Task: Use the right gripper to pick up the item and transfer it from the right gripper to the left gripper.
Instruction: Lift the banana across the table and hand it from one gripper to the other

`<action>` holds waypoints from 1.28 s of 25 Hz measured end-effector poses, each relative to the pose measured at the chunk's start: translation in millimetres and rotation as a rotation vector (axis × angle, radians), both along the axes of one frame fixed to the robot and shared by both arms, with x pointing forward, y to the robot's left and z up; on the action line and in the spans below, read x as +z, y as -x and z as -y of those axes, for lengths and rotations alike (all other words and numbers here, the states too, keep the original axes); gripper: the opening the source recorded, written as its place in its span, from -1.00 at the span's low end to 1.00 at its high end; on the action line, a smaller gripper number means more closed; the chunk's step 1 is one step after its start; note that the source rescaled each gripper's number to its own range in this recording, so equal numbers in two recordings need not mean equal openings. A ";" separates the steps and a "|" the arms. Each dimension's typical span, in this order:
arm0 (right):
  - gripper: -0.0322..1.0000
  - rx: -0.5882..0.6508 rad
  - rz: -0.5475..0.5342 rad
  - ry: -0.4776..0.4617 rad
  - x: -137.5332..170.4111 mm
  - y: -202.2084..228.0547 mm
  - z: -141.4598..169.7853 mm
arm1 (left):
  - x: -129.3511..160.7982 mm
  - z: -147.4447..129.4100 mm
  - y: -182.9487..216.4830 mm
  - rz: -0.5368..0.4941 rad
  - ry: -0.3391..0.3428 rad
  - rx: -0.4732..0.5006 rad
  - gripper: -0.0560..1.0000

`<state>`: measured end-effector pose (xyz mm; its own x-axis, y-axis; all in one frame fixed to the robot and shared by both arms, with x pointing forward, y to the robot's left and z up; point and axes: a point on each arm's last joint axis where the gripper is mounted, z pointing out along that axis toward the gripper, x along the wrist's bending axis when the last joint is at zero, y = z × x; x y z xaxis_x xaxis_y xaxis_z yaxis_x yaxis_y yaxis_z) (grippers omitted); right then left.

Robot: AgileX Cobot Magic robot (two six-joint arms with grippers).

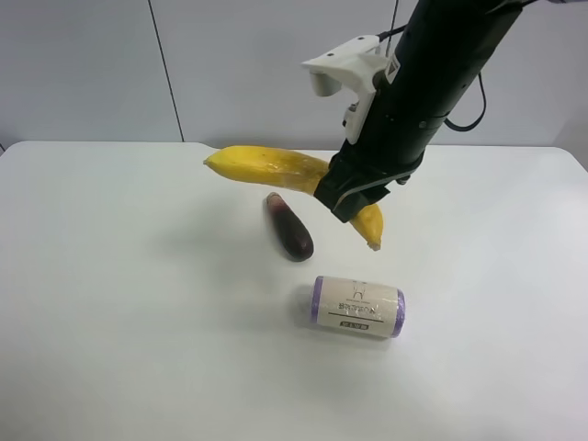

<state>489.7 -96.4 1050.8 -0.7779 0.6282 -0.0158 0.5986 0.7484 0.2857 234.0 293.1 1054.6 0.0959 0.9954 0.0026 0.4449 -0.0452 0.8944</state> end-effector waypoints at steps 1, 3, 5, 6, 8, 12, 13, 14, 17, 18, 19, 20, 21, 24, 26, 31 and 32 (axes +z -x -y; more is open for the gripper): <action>-0.93 0.020 -0.004 0.004 0.5 2.9 -4.6 | 0.2 1.4 -2.5 -0.014 -0.006 -0.021 0.52; -0.93 0.053 -0.014 0.014 -1.9 7.7 -12.0 | 1.3 4.1 -10.2 -0.062 -0.028 -0.068 0.54; -0.93 0.077 -0.032 0.030 -5.3 11.7 -16.7 | 5.4 7.8 -18.4 -0.107 -0.047 -0.129 0.58; -0.93 0.083 -0.042 0.029 -6.0 12.8 -17.7 | 8.0 10.1 -23.3 -0.135 -0.048 -0.165 0.61; -0.93 0.089 -0.048 0.024 -6.4 13.6 -18.7 | 12.5 14.7 -32.3 -0.175 -0.037 -0.239 0.66; -0.93 0.099 -0.067 0.013 -6.3 15.9 -20.2 | 21.7 24.4 -48.7 -0.252 -0.062 -0.429 0.68; -0.93 0.107 -0.077 0.011 -6.4 16.9 -20.4 | 25.5 26.0 -51.9 -0.265 -0.085 -0.467 0.68; -0.93 0.109 -0.089 0.007 -6.4 18.0 -20.7 | 30.1 27.3 -55.6 -0.274 -0.107 -0.494 0.68; -0.93 0.123 -0.109 -0.002 -6.3 20.1 -21.6 | 44.3 30.6 -67.8 -0.288 -0.204 -0.562 0.68; -0.93 0.125 -0.114 -0.005 -6.3 20.5 -21.8 | 48.5 32.0 -72.2 -0.289 -0.237 -0.579 0.68; -0.93 0.124 -0.120 -0.009 -6.2 21.1 -22.1 | 53.6 34.9 -76.2 -0.286 -0.263 -0.607 0.68; -0.93 0.125 -0.126 -0.009 -6.3 21.7 -22.1 | 57.3 39.5 -82.3 -0.294 -0.294 -0.640 0.68; -0.93 0.127 -0.131 -0.011 -6.2 22.2 -22.3 | 59.6 44.0 -87.8 -0.305 -0.316 -0.666 0.68; -0.93 0.126 -0.137 -0.012 -6.2 22.7 -22.3 | 66.2 61.1 -101.2 -0.318 -0.392 -0.759 0.68; -0.93 0.126 -0.139 -0.014 -6.2 22.8 -22.5 | 67.4 73.3 -108.9 -0.329 -0.442 -0.813 0.68; -0.93 0.126 -0.141 -0.014 -6.2 23.0 -22.4 | 65.2 107.1 -124.7 -0.337 -0.548 -0.924 0.68; -0.93 0.126 -0.141 -0.014 -6.2 23.0 -22.4 | 64.3 113.4 -127.7 -0.331 -0.559 -0.937 0.68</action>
<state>466.7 -73.9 1044.6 -0.8443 0.5252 0.1069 0.5353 0.8166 0.2160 361.6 179.7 1118.9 0.8796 0.3988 0.2594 0.2363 -0.8394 0.4894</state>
